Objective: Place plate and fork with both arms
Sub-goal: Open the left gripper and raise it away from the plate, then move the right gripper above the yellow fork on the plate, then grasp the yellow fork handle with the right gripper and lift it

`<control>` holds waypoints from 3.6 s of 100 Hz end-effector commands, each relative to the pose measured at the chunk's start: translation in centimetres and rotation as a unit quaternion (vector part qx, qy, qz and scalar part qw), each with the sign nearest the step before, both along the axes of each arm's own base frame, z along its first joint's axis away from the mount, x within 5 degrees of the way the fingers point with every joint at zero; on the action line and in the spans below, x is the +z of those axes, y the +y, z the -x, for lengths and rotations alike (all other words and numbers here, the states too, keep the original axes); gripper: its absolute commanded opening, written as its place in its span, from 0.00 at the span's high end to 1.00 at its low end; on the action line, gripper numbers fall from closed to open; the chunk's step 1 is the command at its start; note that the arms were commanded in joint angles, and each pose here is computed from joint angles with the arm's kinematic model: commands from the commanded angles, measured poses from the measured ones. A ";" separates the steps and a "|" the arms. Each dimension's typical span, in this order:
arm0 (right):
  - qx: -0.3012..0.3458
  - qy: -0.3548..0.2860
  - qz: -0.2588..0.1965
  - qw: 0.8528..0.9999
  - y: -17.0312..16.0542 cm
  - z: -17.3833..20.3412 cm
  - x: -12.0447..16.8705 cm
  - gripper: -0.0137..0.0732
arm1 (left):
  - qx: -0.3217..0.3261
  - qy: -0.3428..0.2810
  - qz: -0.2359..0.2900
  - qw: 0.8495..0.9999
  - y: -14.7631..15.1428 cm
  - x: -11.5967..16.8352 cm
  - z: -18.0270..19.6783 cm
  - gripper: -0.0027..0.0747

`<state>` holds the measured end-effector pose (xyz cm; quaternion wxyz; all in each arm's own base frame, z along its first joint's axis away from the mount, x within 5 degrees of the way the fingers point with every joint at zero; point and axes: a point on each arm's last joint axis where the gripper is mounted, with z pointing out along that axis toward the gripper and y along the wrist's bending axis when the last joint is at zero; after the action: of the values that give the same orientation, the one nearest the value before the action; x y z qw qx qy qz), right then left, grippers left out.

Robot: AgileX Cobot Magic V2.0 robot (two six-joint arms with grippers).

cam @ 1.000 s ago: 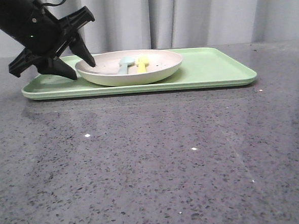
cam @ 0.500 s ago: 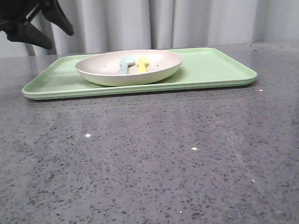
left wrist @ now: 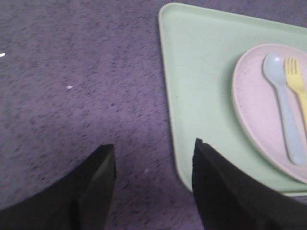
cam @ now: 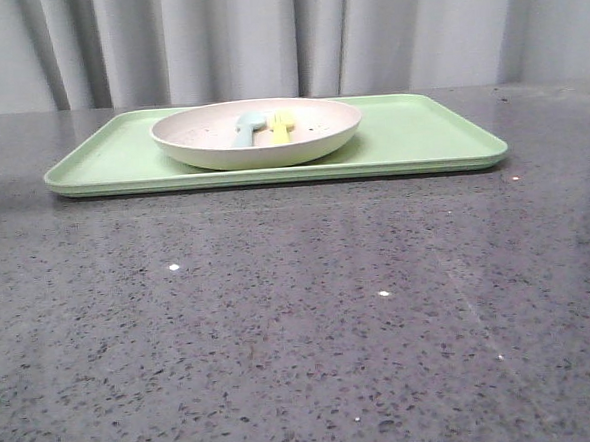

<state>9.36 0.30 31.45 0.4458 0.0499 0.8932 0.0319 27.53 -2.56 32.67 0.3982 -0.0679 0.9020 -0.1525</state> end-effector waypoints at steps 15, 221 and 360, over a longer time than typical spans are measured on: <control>0.001 -0.039 0.008 0.999 -0.1 -0.4 1.4 0.26 | 0.050 -0.080 -0.043 0.995 2.5 1.5 5.6 0.50; 0.158 -0.005 -0.033 0.987 8.6 -17.8 7.1 0.26 | 0.044 -0.062 -0.106 0.991 2.6 -3.9 17.5 0.51; 0.230 0.125 -0.051 0.964 23.1 -31.0 -0.2 0.26 | 0.044 -0.062 -0.106 0.991 2.6 -3.9 17.5 0.51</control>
<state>40.69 23.68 27.53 0.2531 -0.1334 0.9460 0.1524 9.54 -0.03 27.46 0.4228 -0.0462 0.9042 -0.0379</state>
